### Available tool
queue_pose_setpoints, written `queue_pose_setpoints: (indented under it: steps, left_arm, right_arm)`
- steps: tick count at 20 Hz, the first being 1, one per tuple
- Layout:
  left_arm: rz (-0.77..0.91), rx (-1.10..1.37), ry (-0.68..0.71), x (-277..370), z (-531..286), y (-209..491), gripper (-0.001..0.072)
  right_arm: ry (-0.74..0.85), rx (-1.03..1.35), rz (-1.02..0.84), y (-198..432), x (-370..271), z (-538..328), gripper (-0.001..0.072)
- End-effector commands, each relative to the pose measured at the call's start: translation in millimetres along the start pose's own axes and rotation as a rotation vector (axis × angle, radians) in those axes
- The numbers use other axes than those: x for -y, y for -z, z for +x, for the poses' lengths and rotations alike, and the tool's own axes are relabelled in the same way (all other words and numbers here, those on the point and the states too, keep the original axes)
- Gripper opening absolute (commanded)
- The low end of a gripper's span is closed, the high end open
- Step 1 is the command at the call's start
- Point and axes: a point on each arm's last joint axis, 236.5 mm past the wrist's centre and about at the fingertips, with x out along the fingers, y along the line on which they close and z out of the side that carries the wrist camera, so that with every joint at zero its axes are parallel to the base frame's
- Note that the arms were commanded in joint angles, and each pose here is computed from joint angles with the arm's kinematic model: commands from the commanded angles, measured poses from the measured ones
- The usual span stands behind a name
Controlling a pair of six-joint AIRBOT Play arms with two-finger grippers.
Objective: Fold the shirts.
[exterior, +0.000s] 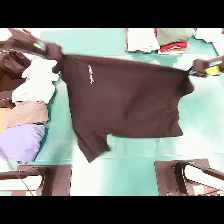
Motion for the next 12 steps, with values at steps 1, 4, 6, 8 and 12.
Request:
queue_pose_setpoints:
  steps: [1, 4, 6, 8, 12]
  left_arm:
    - [-0.062, -0.206, 0.023, -16.0, 78.5, 48.6, 0.0027]
    - [-0.064, -0.209, 0.017, -17.7, 67.6, 47.9, 0.0555]
    - [-0.109, -0.250, 0.014, -23.4, 46.1, 57.3, 0.0558]
    - [-0.147, -0.280, 0.004, -30.6, 28.6, 72.5, 0.0558]
    - [-0.233, -0.365, -0.009, -33.2, 26.5, 152.2, 0.0559]
  right_arm:
    - [-0.006, -0.071, 0.002, 2.8, -0.1, 71.5, 0.0015]
    - [-0.021, -0.085, -0.026, -12.6, -8.5, 68.5, 0.0467]
    - [-0.026, -0.090, -0.049, -16.2, -15.1, 48.3, 0.0462]
    - [-0.031, -0.083, -0.081, -9.6, -23.5, 28.1, 0.0451]
    - [-0.034, -0.071, -0.093, 27.2, -35.4, 1.3, 0.0451]
